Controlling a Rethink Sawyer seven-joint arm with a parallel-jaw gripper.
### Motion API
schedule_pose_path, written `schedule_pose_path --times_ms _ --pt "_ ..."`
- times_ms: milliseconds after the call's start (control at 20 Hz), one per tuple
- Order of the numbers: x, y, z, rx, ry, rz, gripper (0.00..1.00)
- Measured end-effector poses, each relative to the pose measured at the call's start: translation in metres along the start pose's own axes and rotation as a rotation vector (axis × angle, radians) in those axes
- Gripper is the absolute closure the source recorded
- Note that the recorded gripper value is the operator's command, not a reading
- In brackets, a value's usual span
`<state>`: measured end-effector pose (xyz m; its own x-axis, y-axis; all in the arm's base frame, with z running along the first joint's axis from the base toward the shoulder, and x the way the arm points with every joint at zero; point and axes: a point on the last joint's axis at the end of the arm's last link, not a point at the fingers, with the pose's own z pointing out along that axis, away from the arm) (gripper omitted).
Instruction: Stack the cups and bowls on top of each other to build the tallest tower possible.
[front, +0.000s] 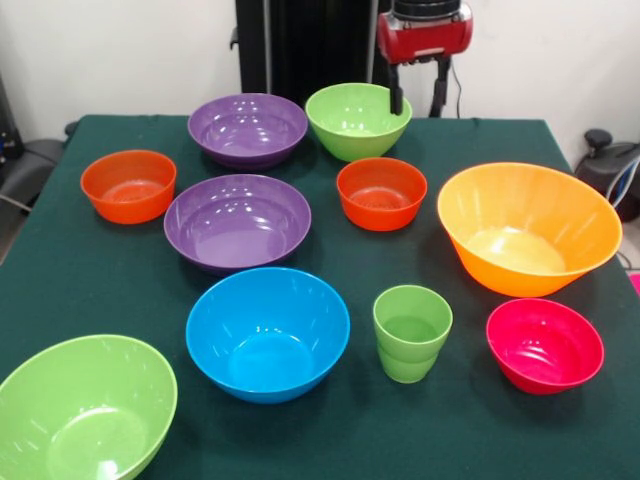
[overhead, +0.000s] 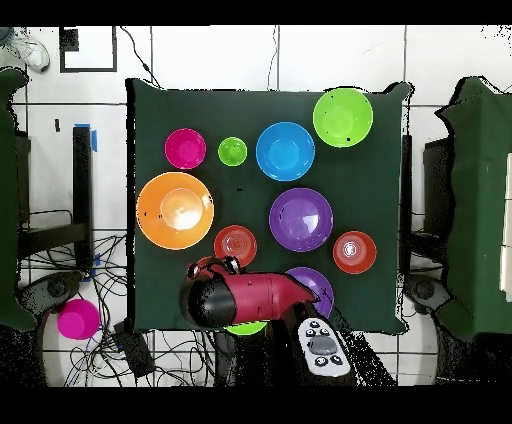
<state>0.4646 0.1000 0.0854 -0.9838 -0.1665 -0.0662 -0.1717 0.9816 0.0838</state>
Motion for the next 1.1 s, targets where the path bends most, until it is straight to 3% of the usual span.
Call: schedule_pose_path --times_ms 450,1100 --pt "0.007 0.005 0.012 -0.020 0.030 0.000 0.00" --pt "0.008 0.005 0.013 -0.022 0.033 0.000 0.00"
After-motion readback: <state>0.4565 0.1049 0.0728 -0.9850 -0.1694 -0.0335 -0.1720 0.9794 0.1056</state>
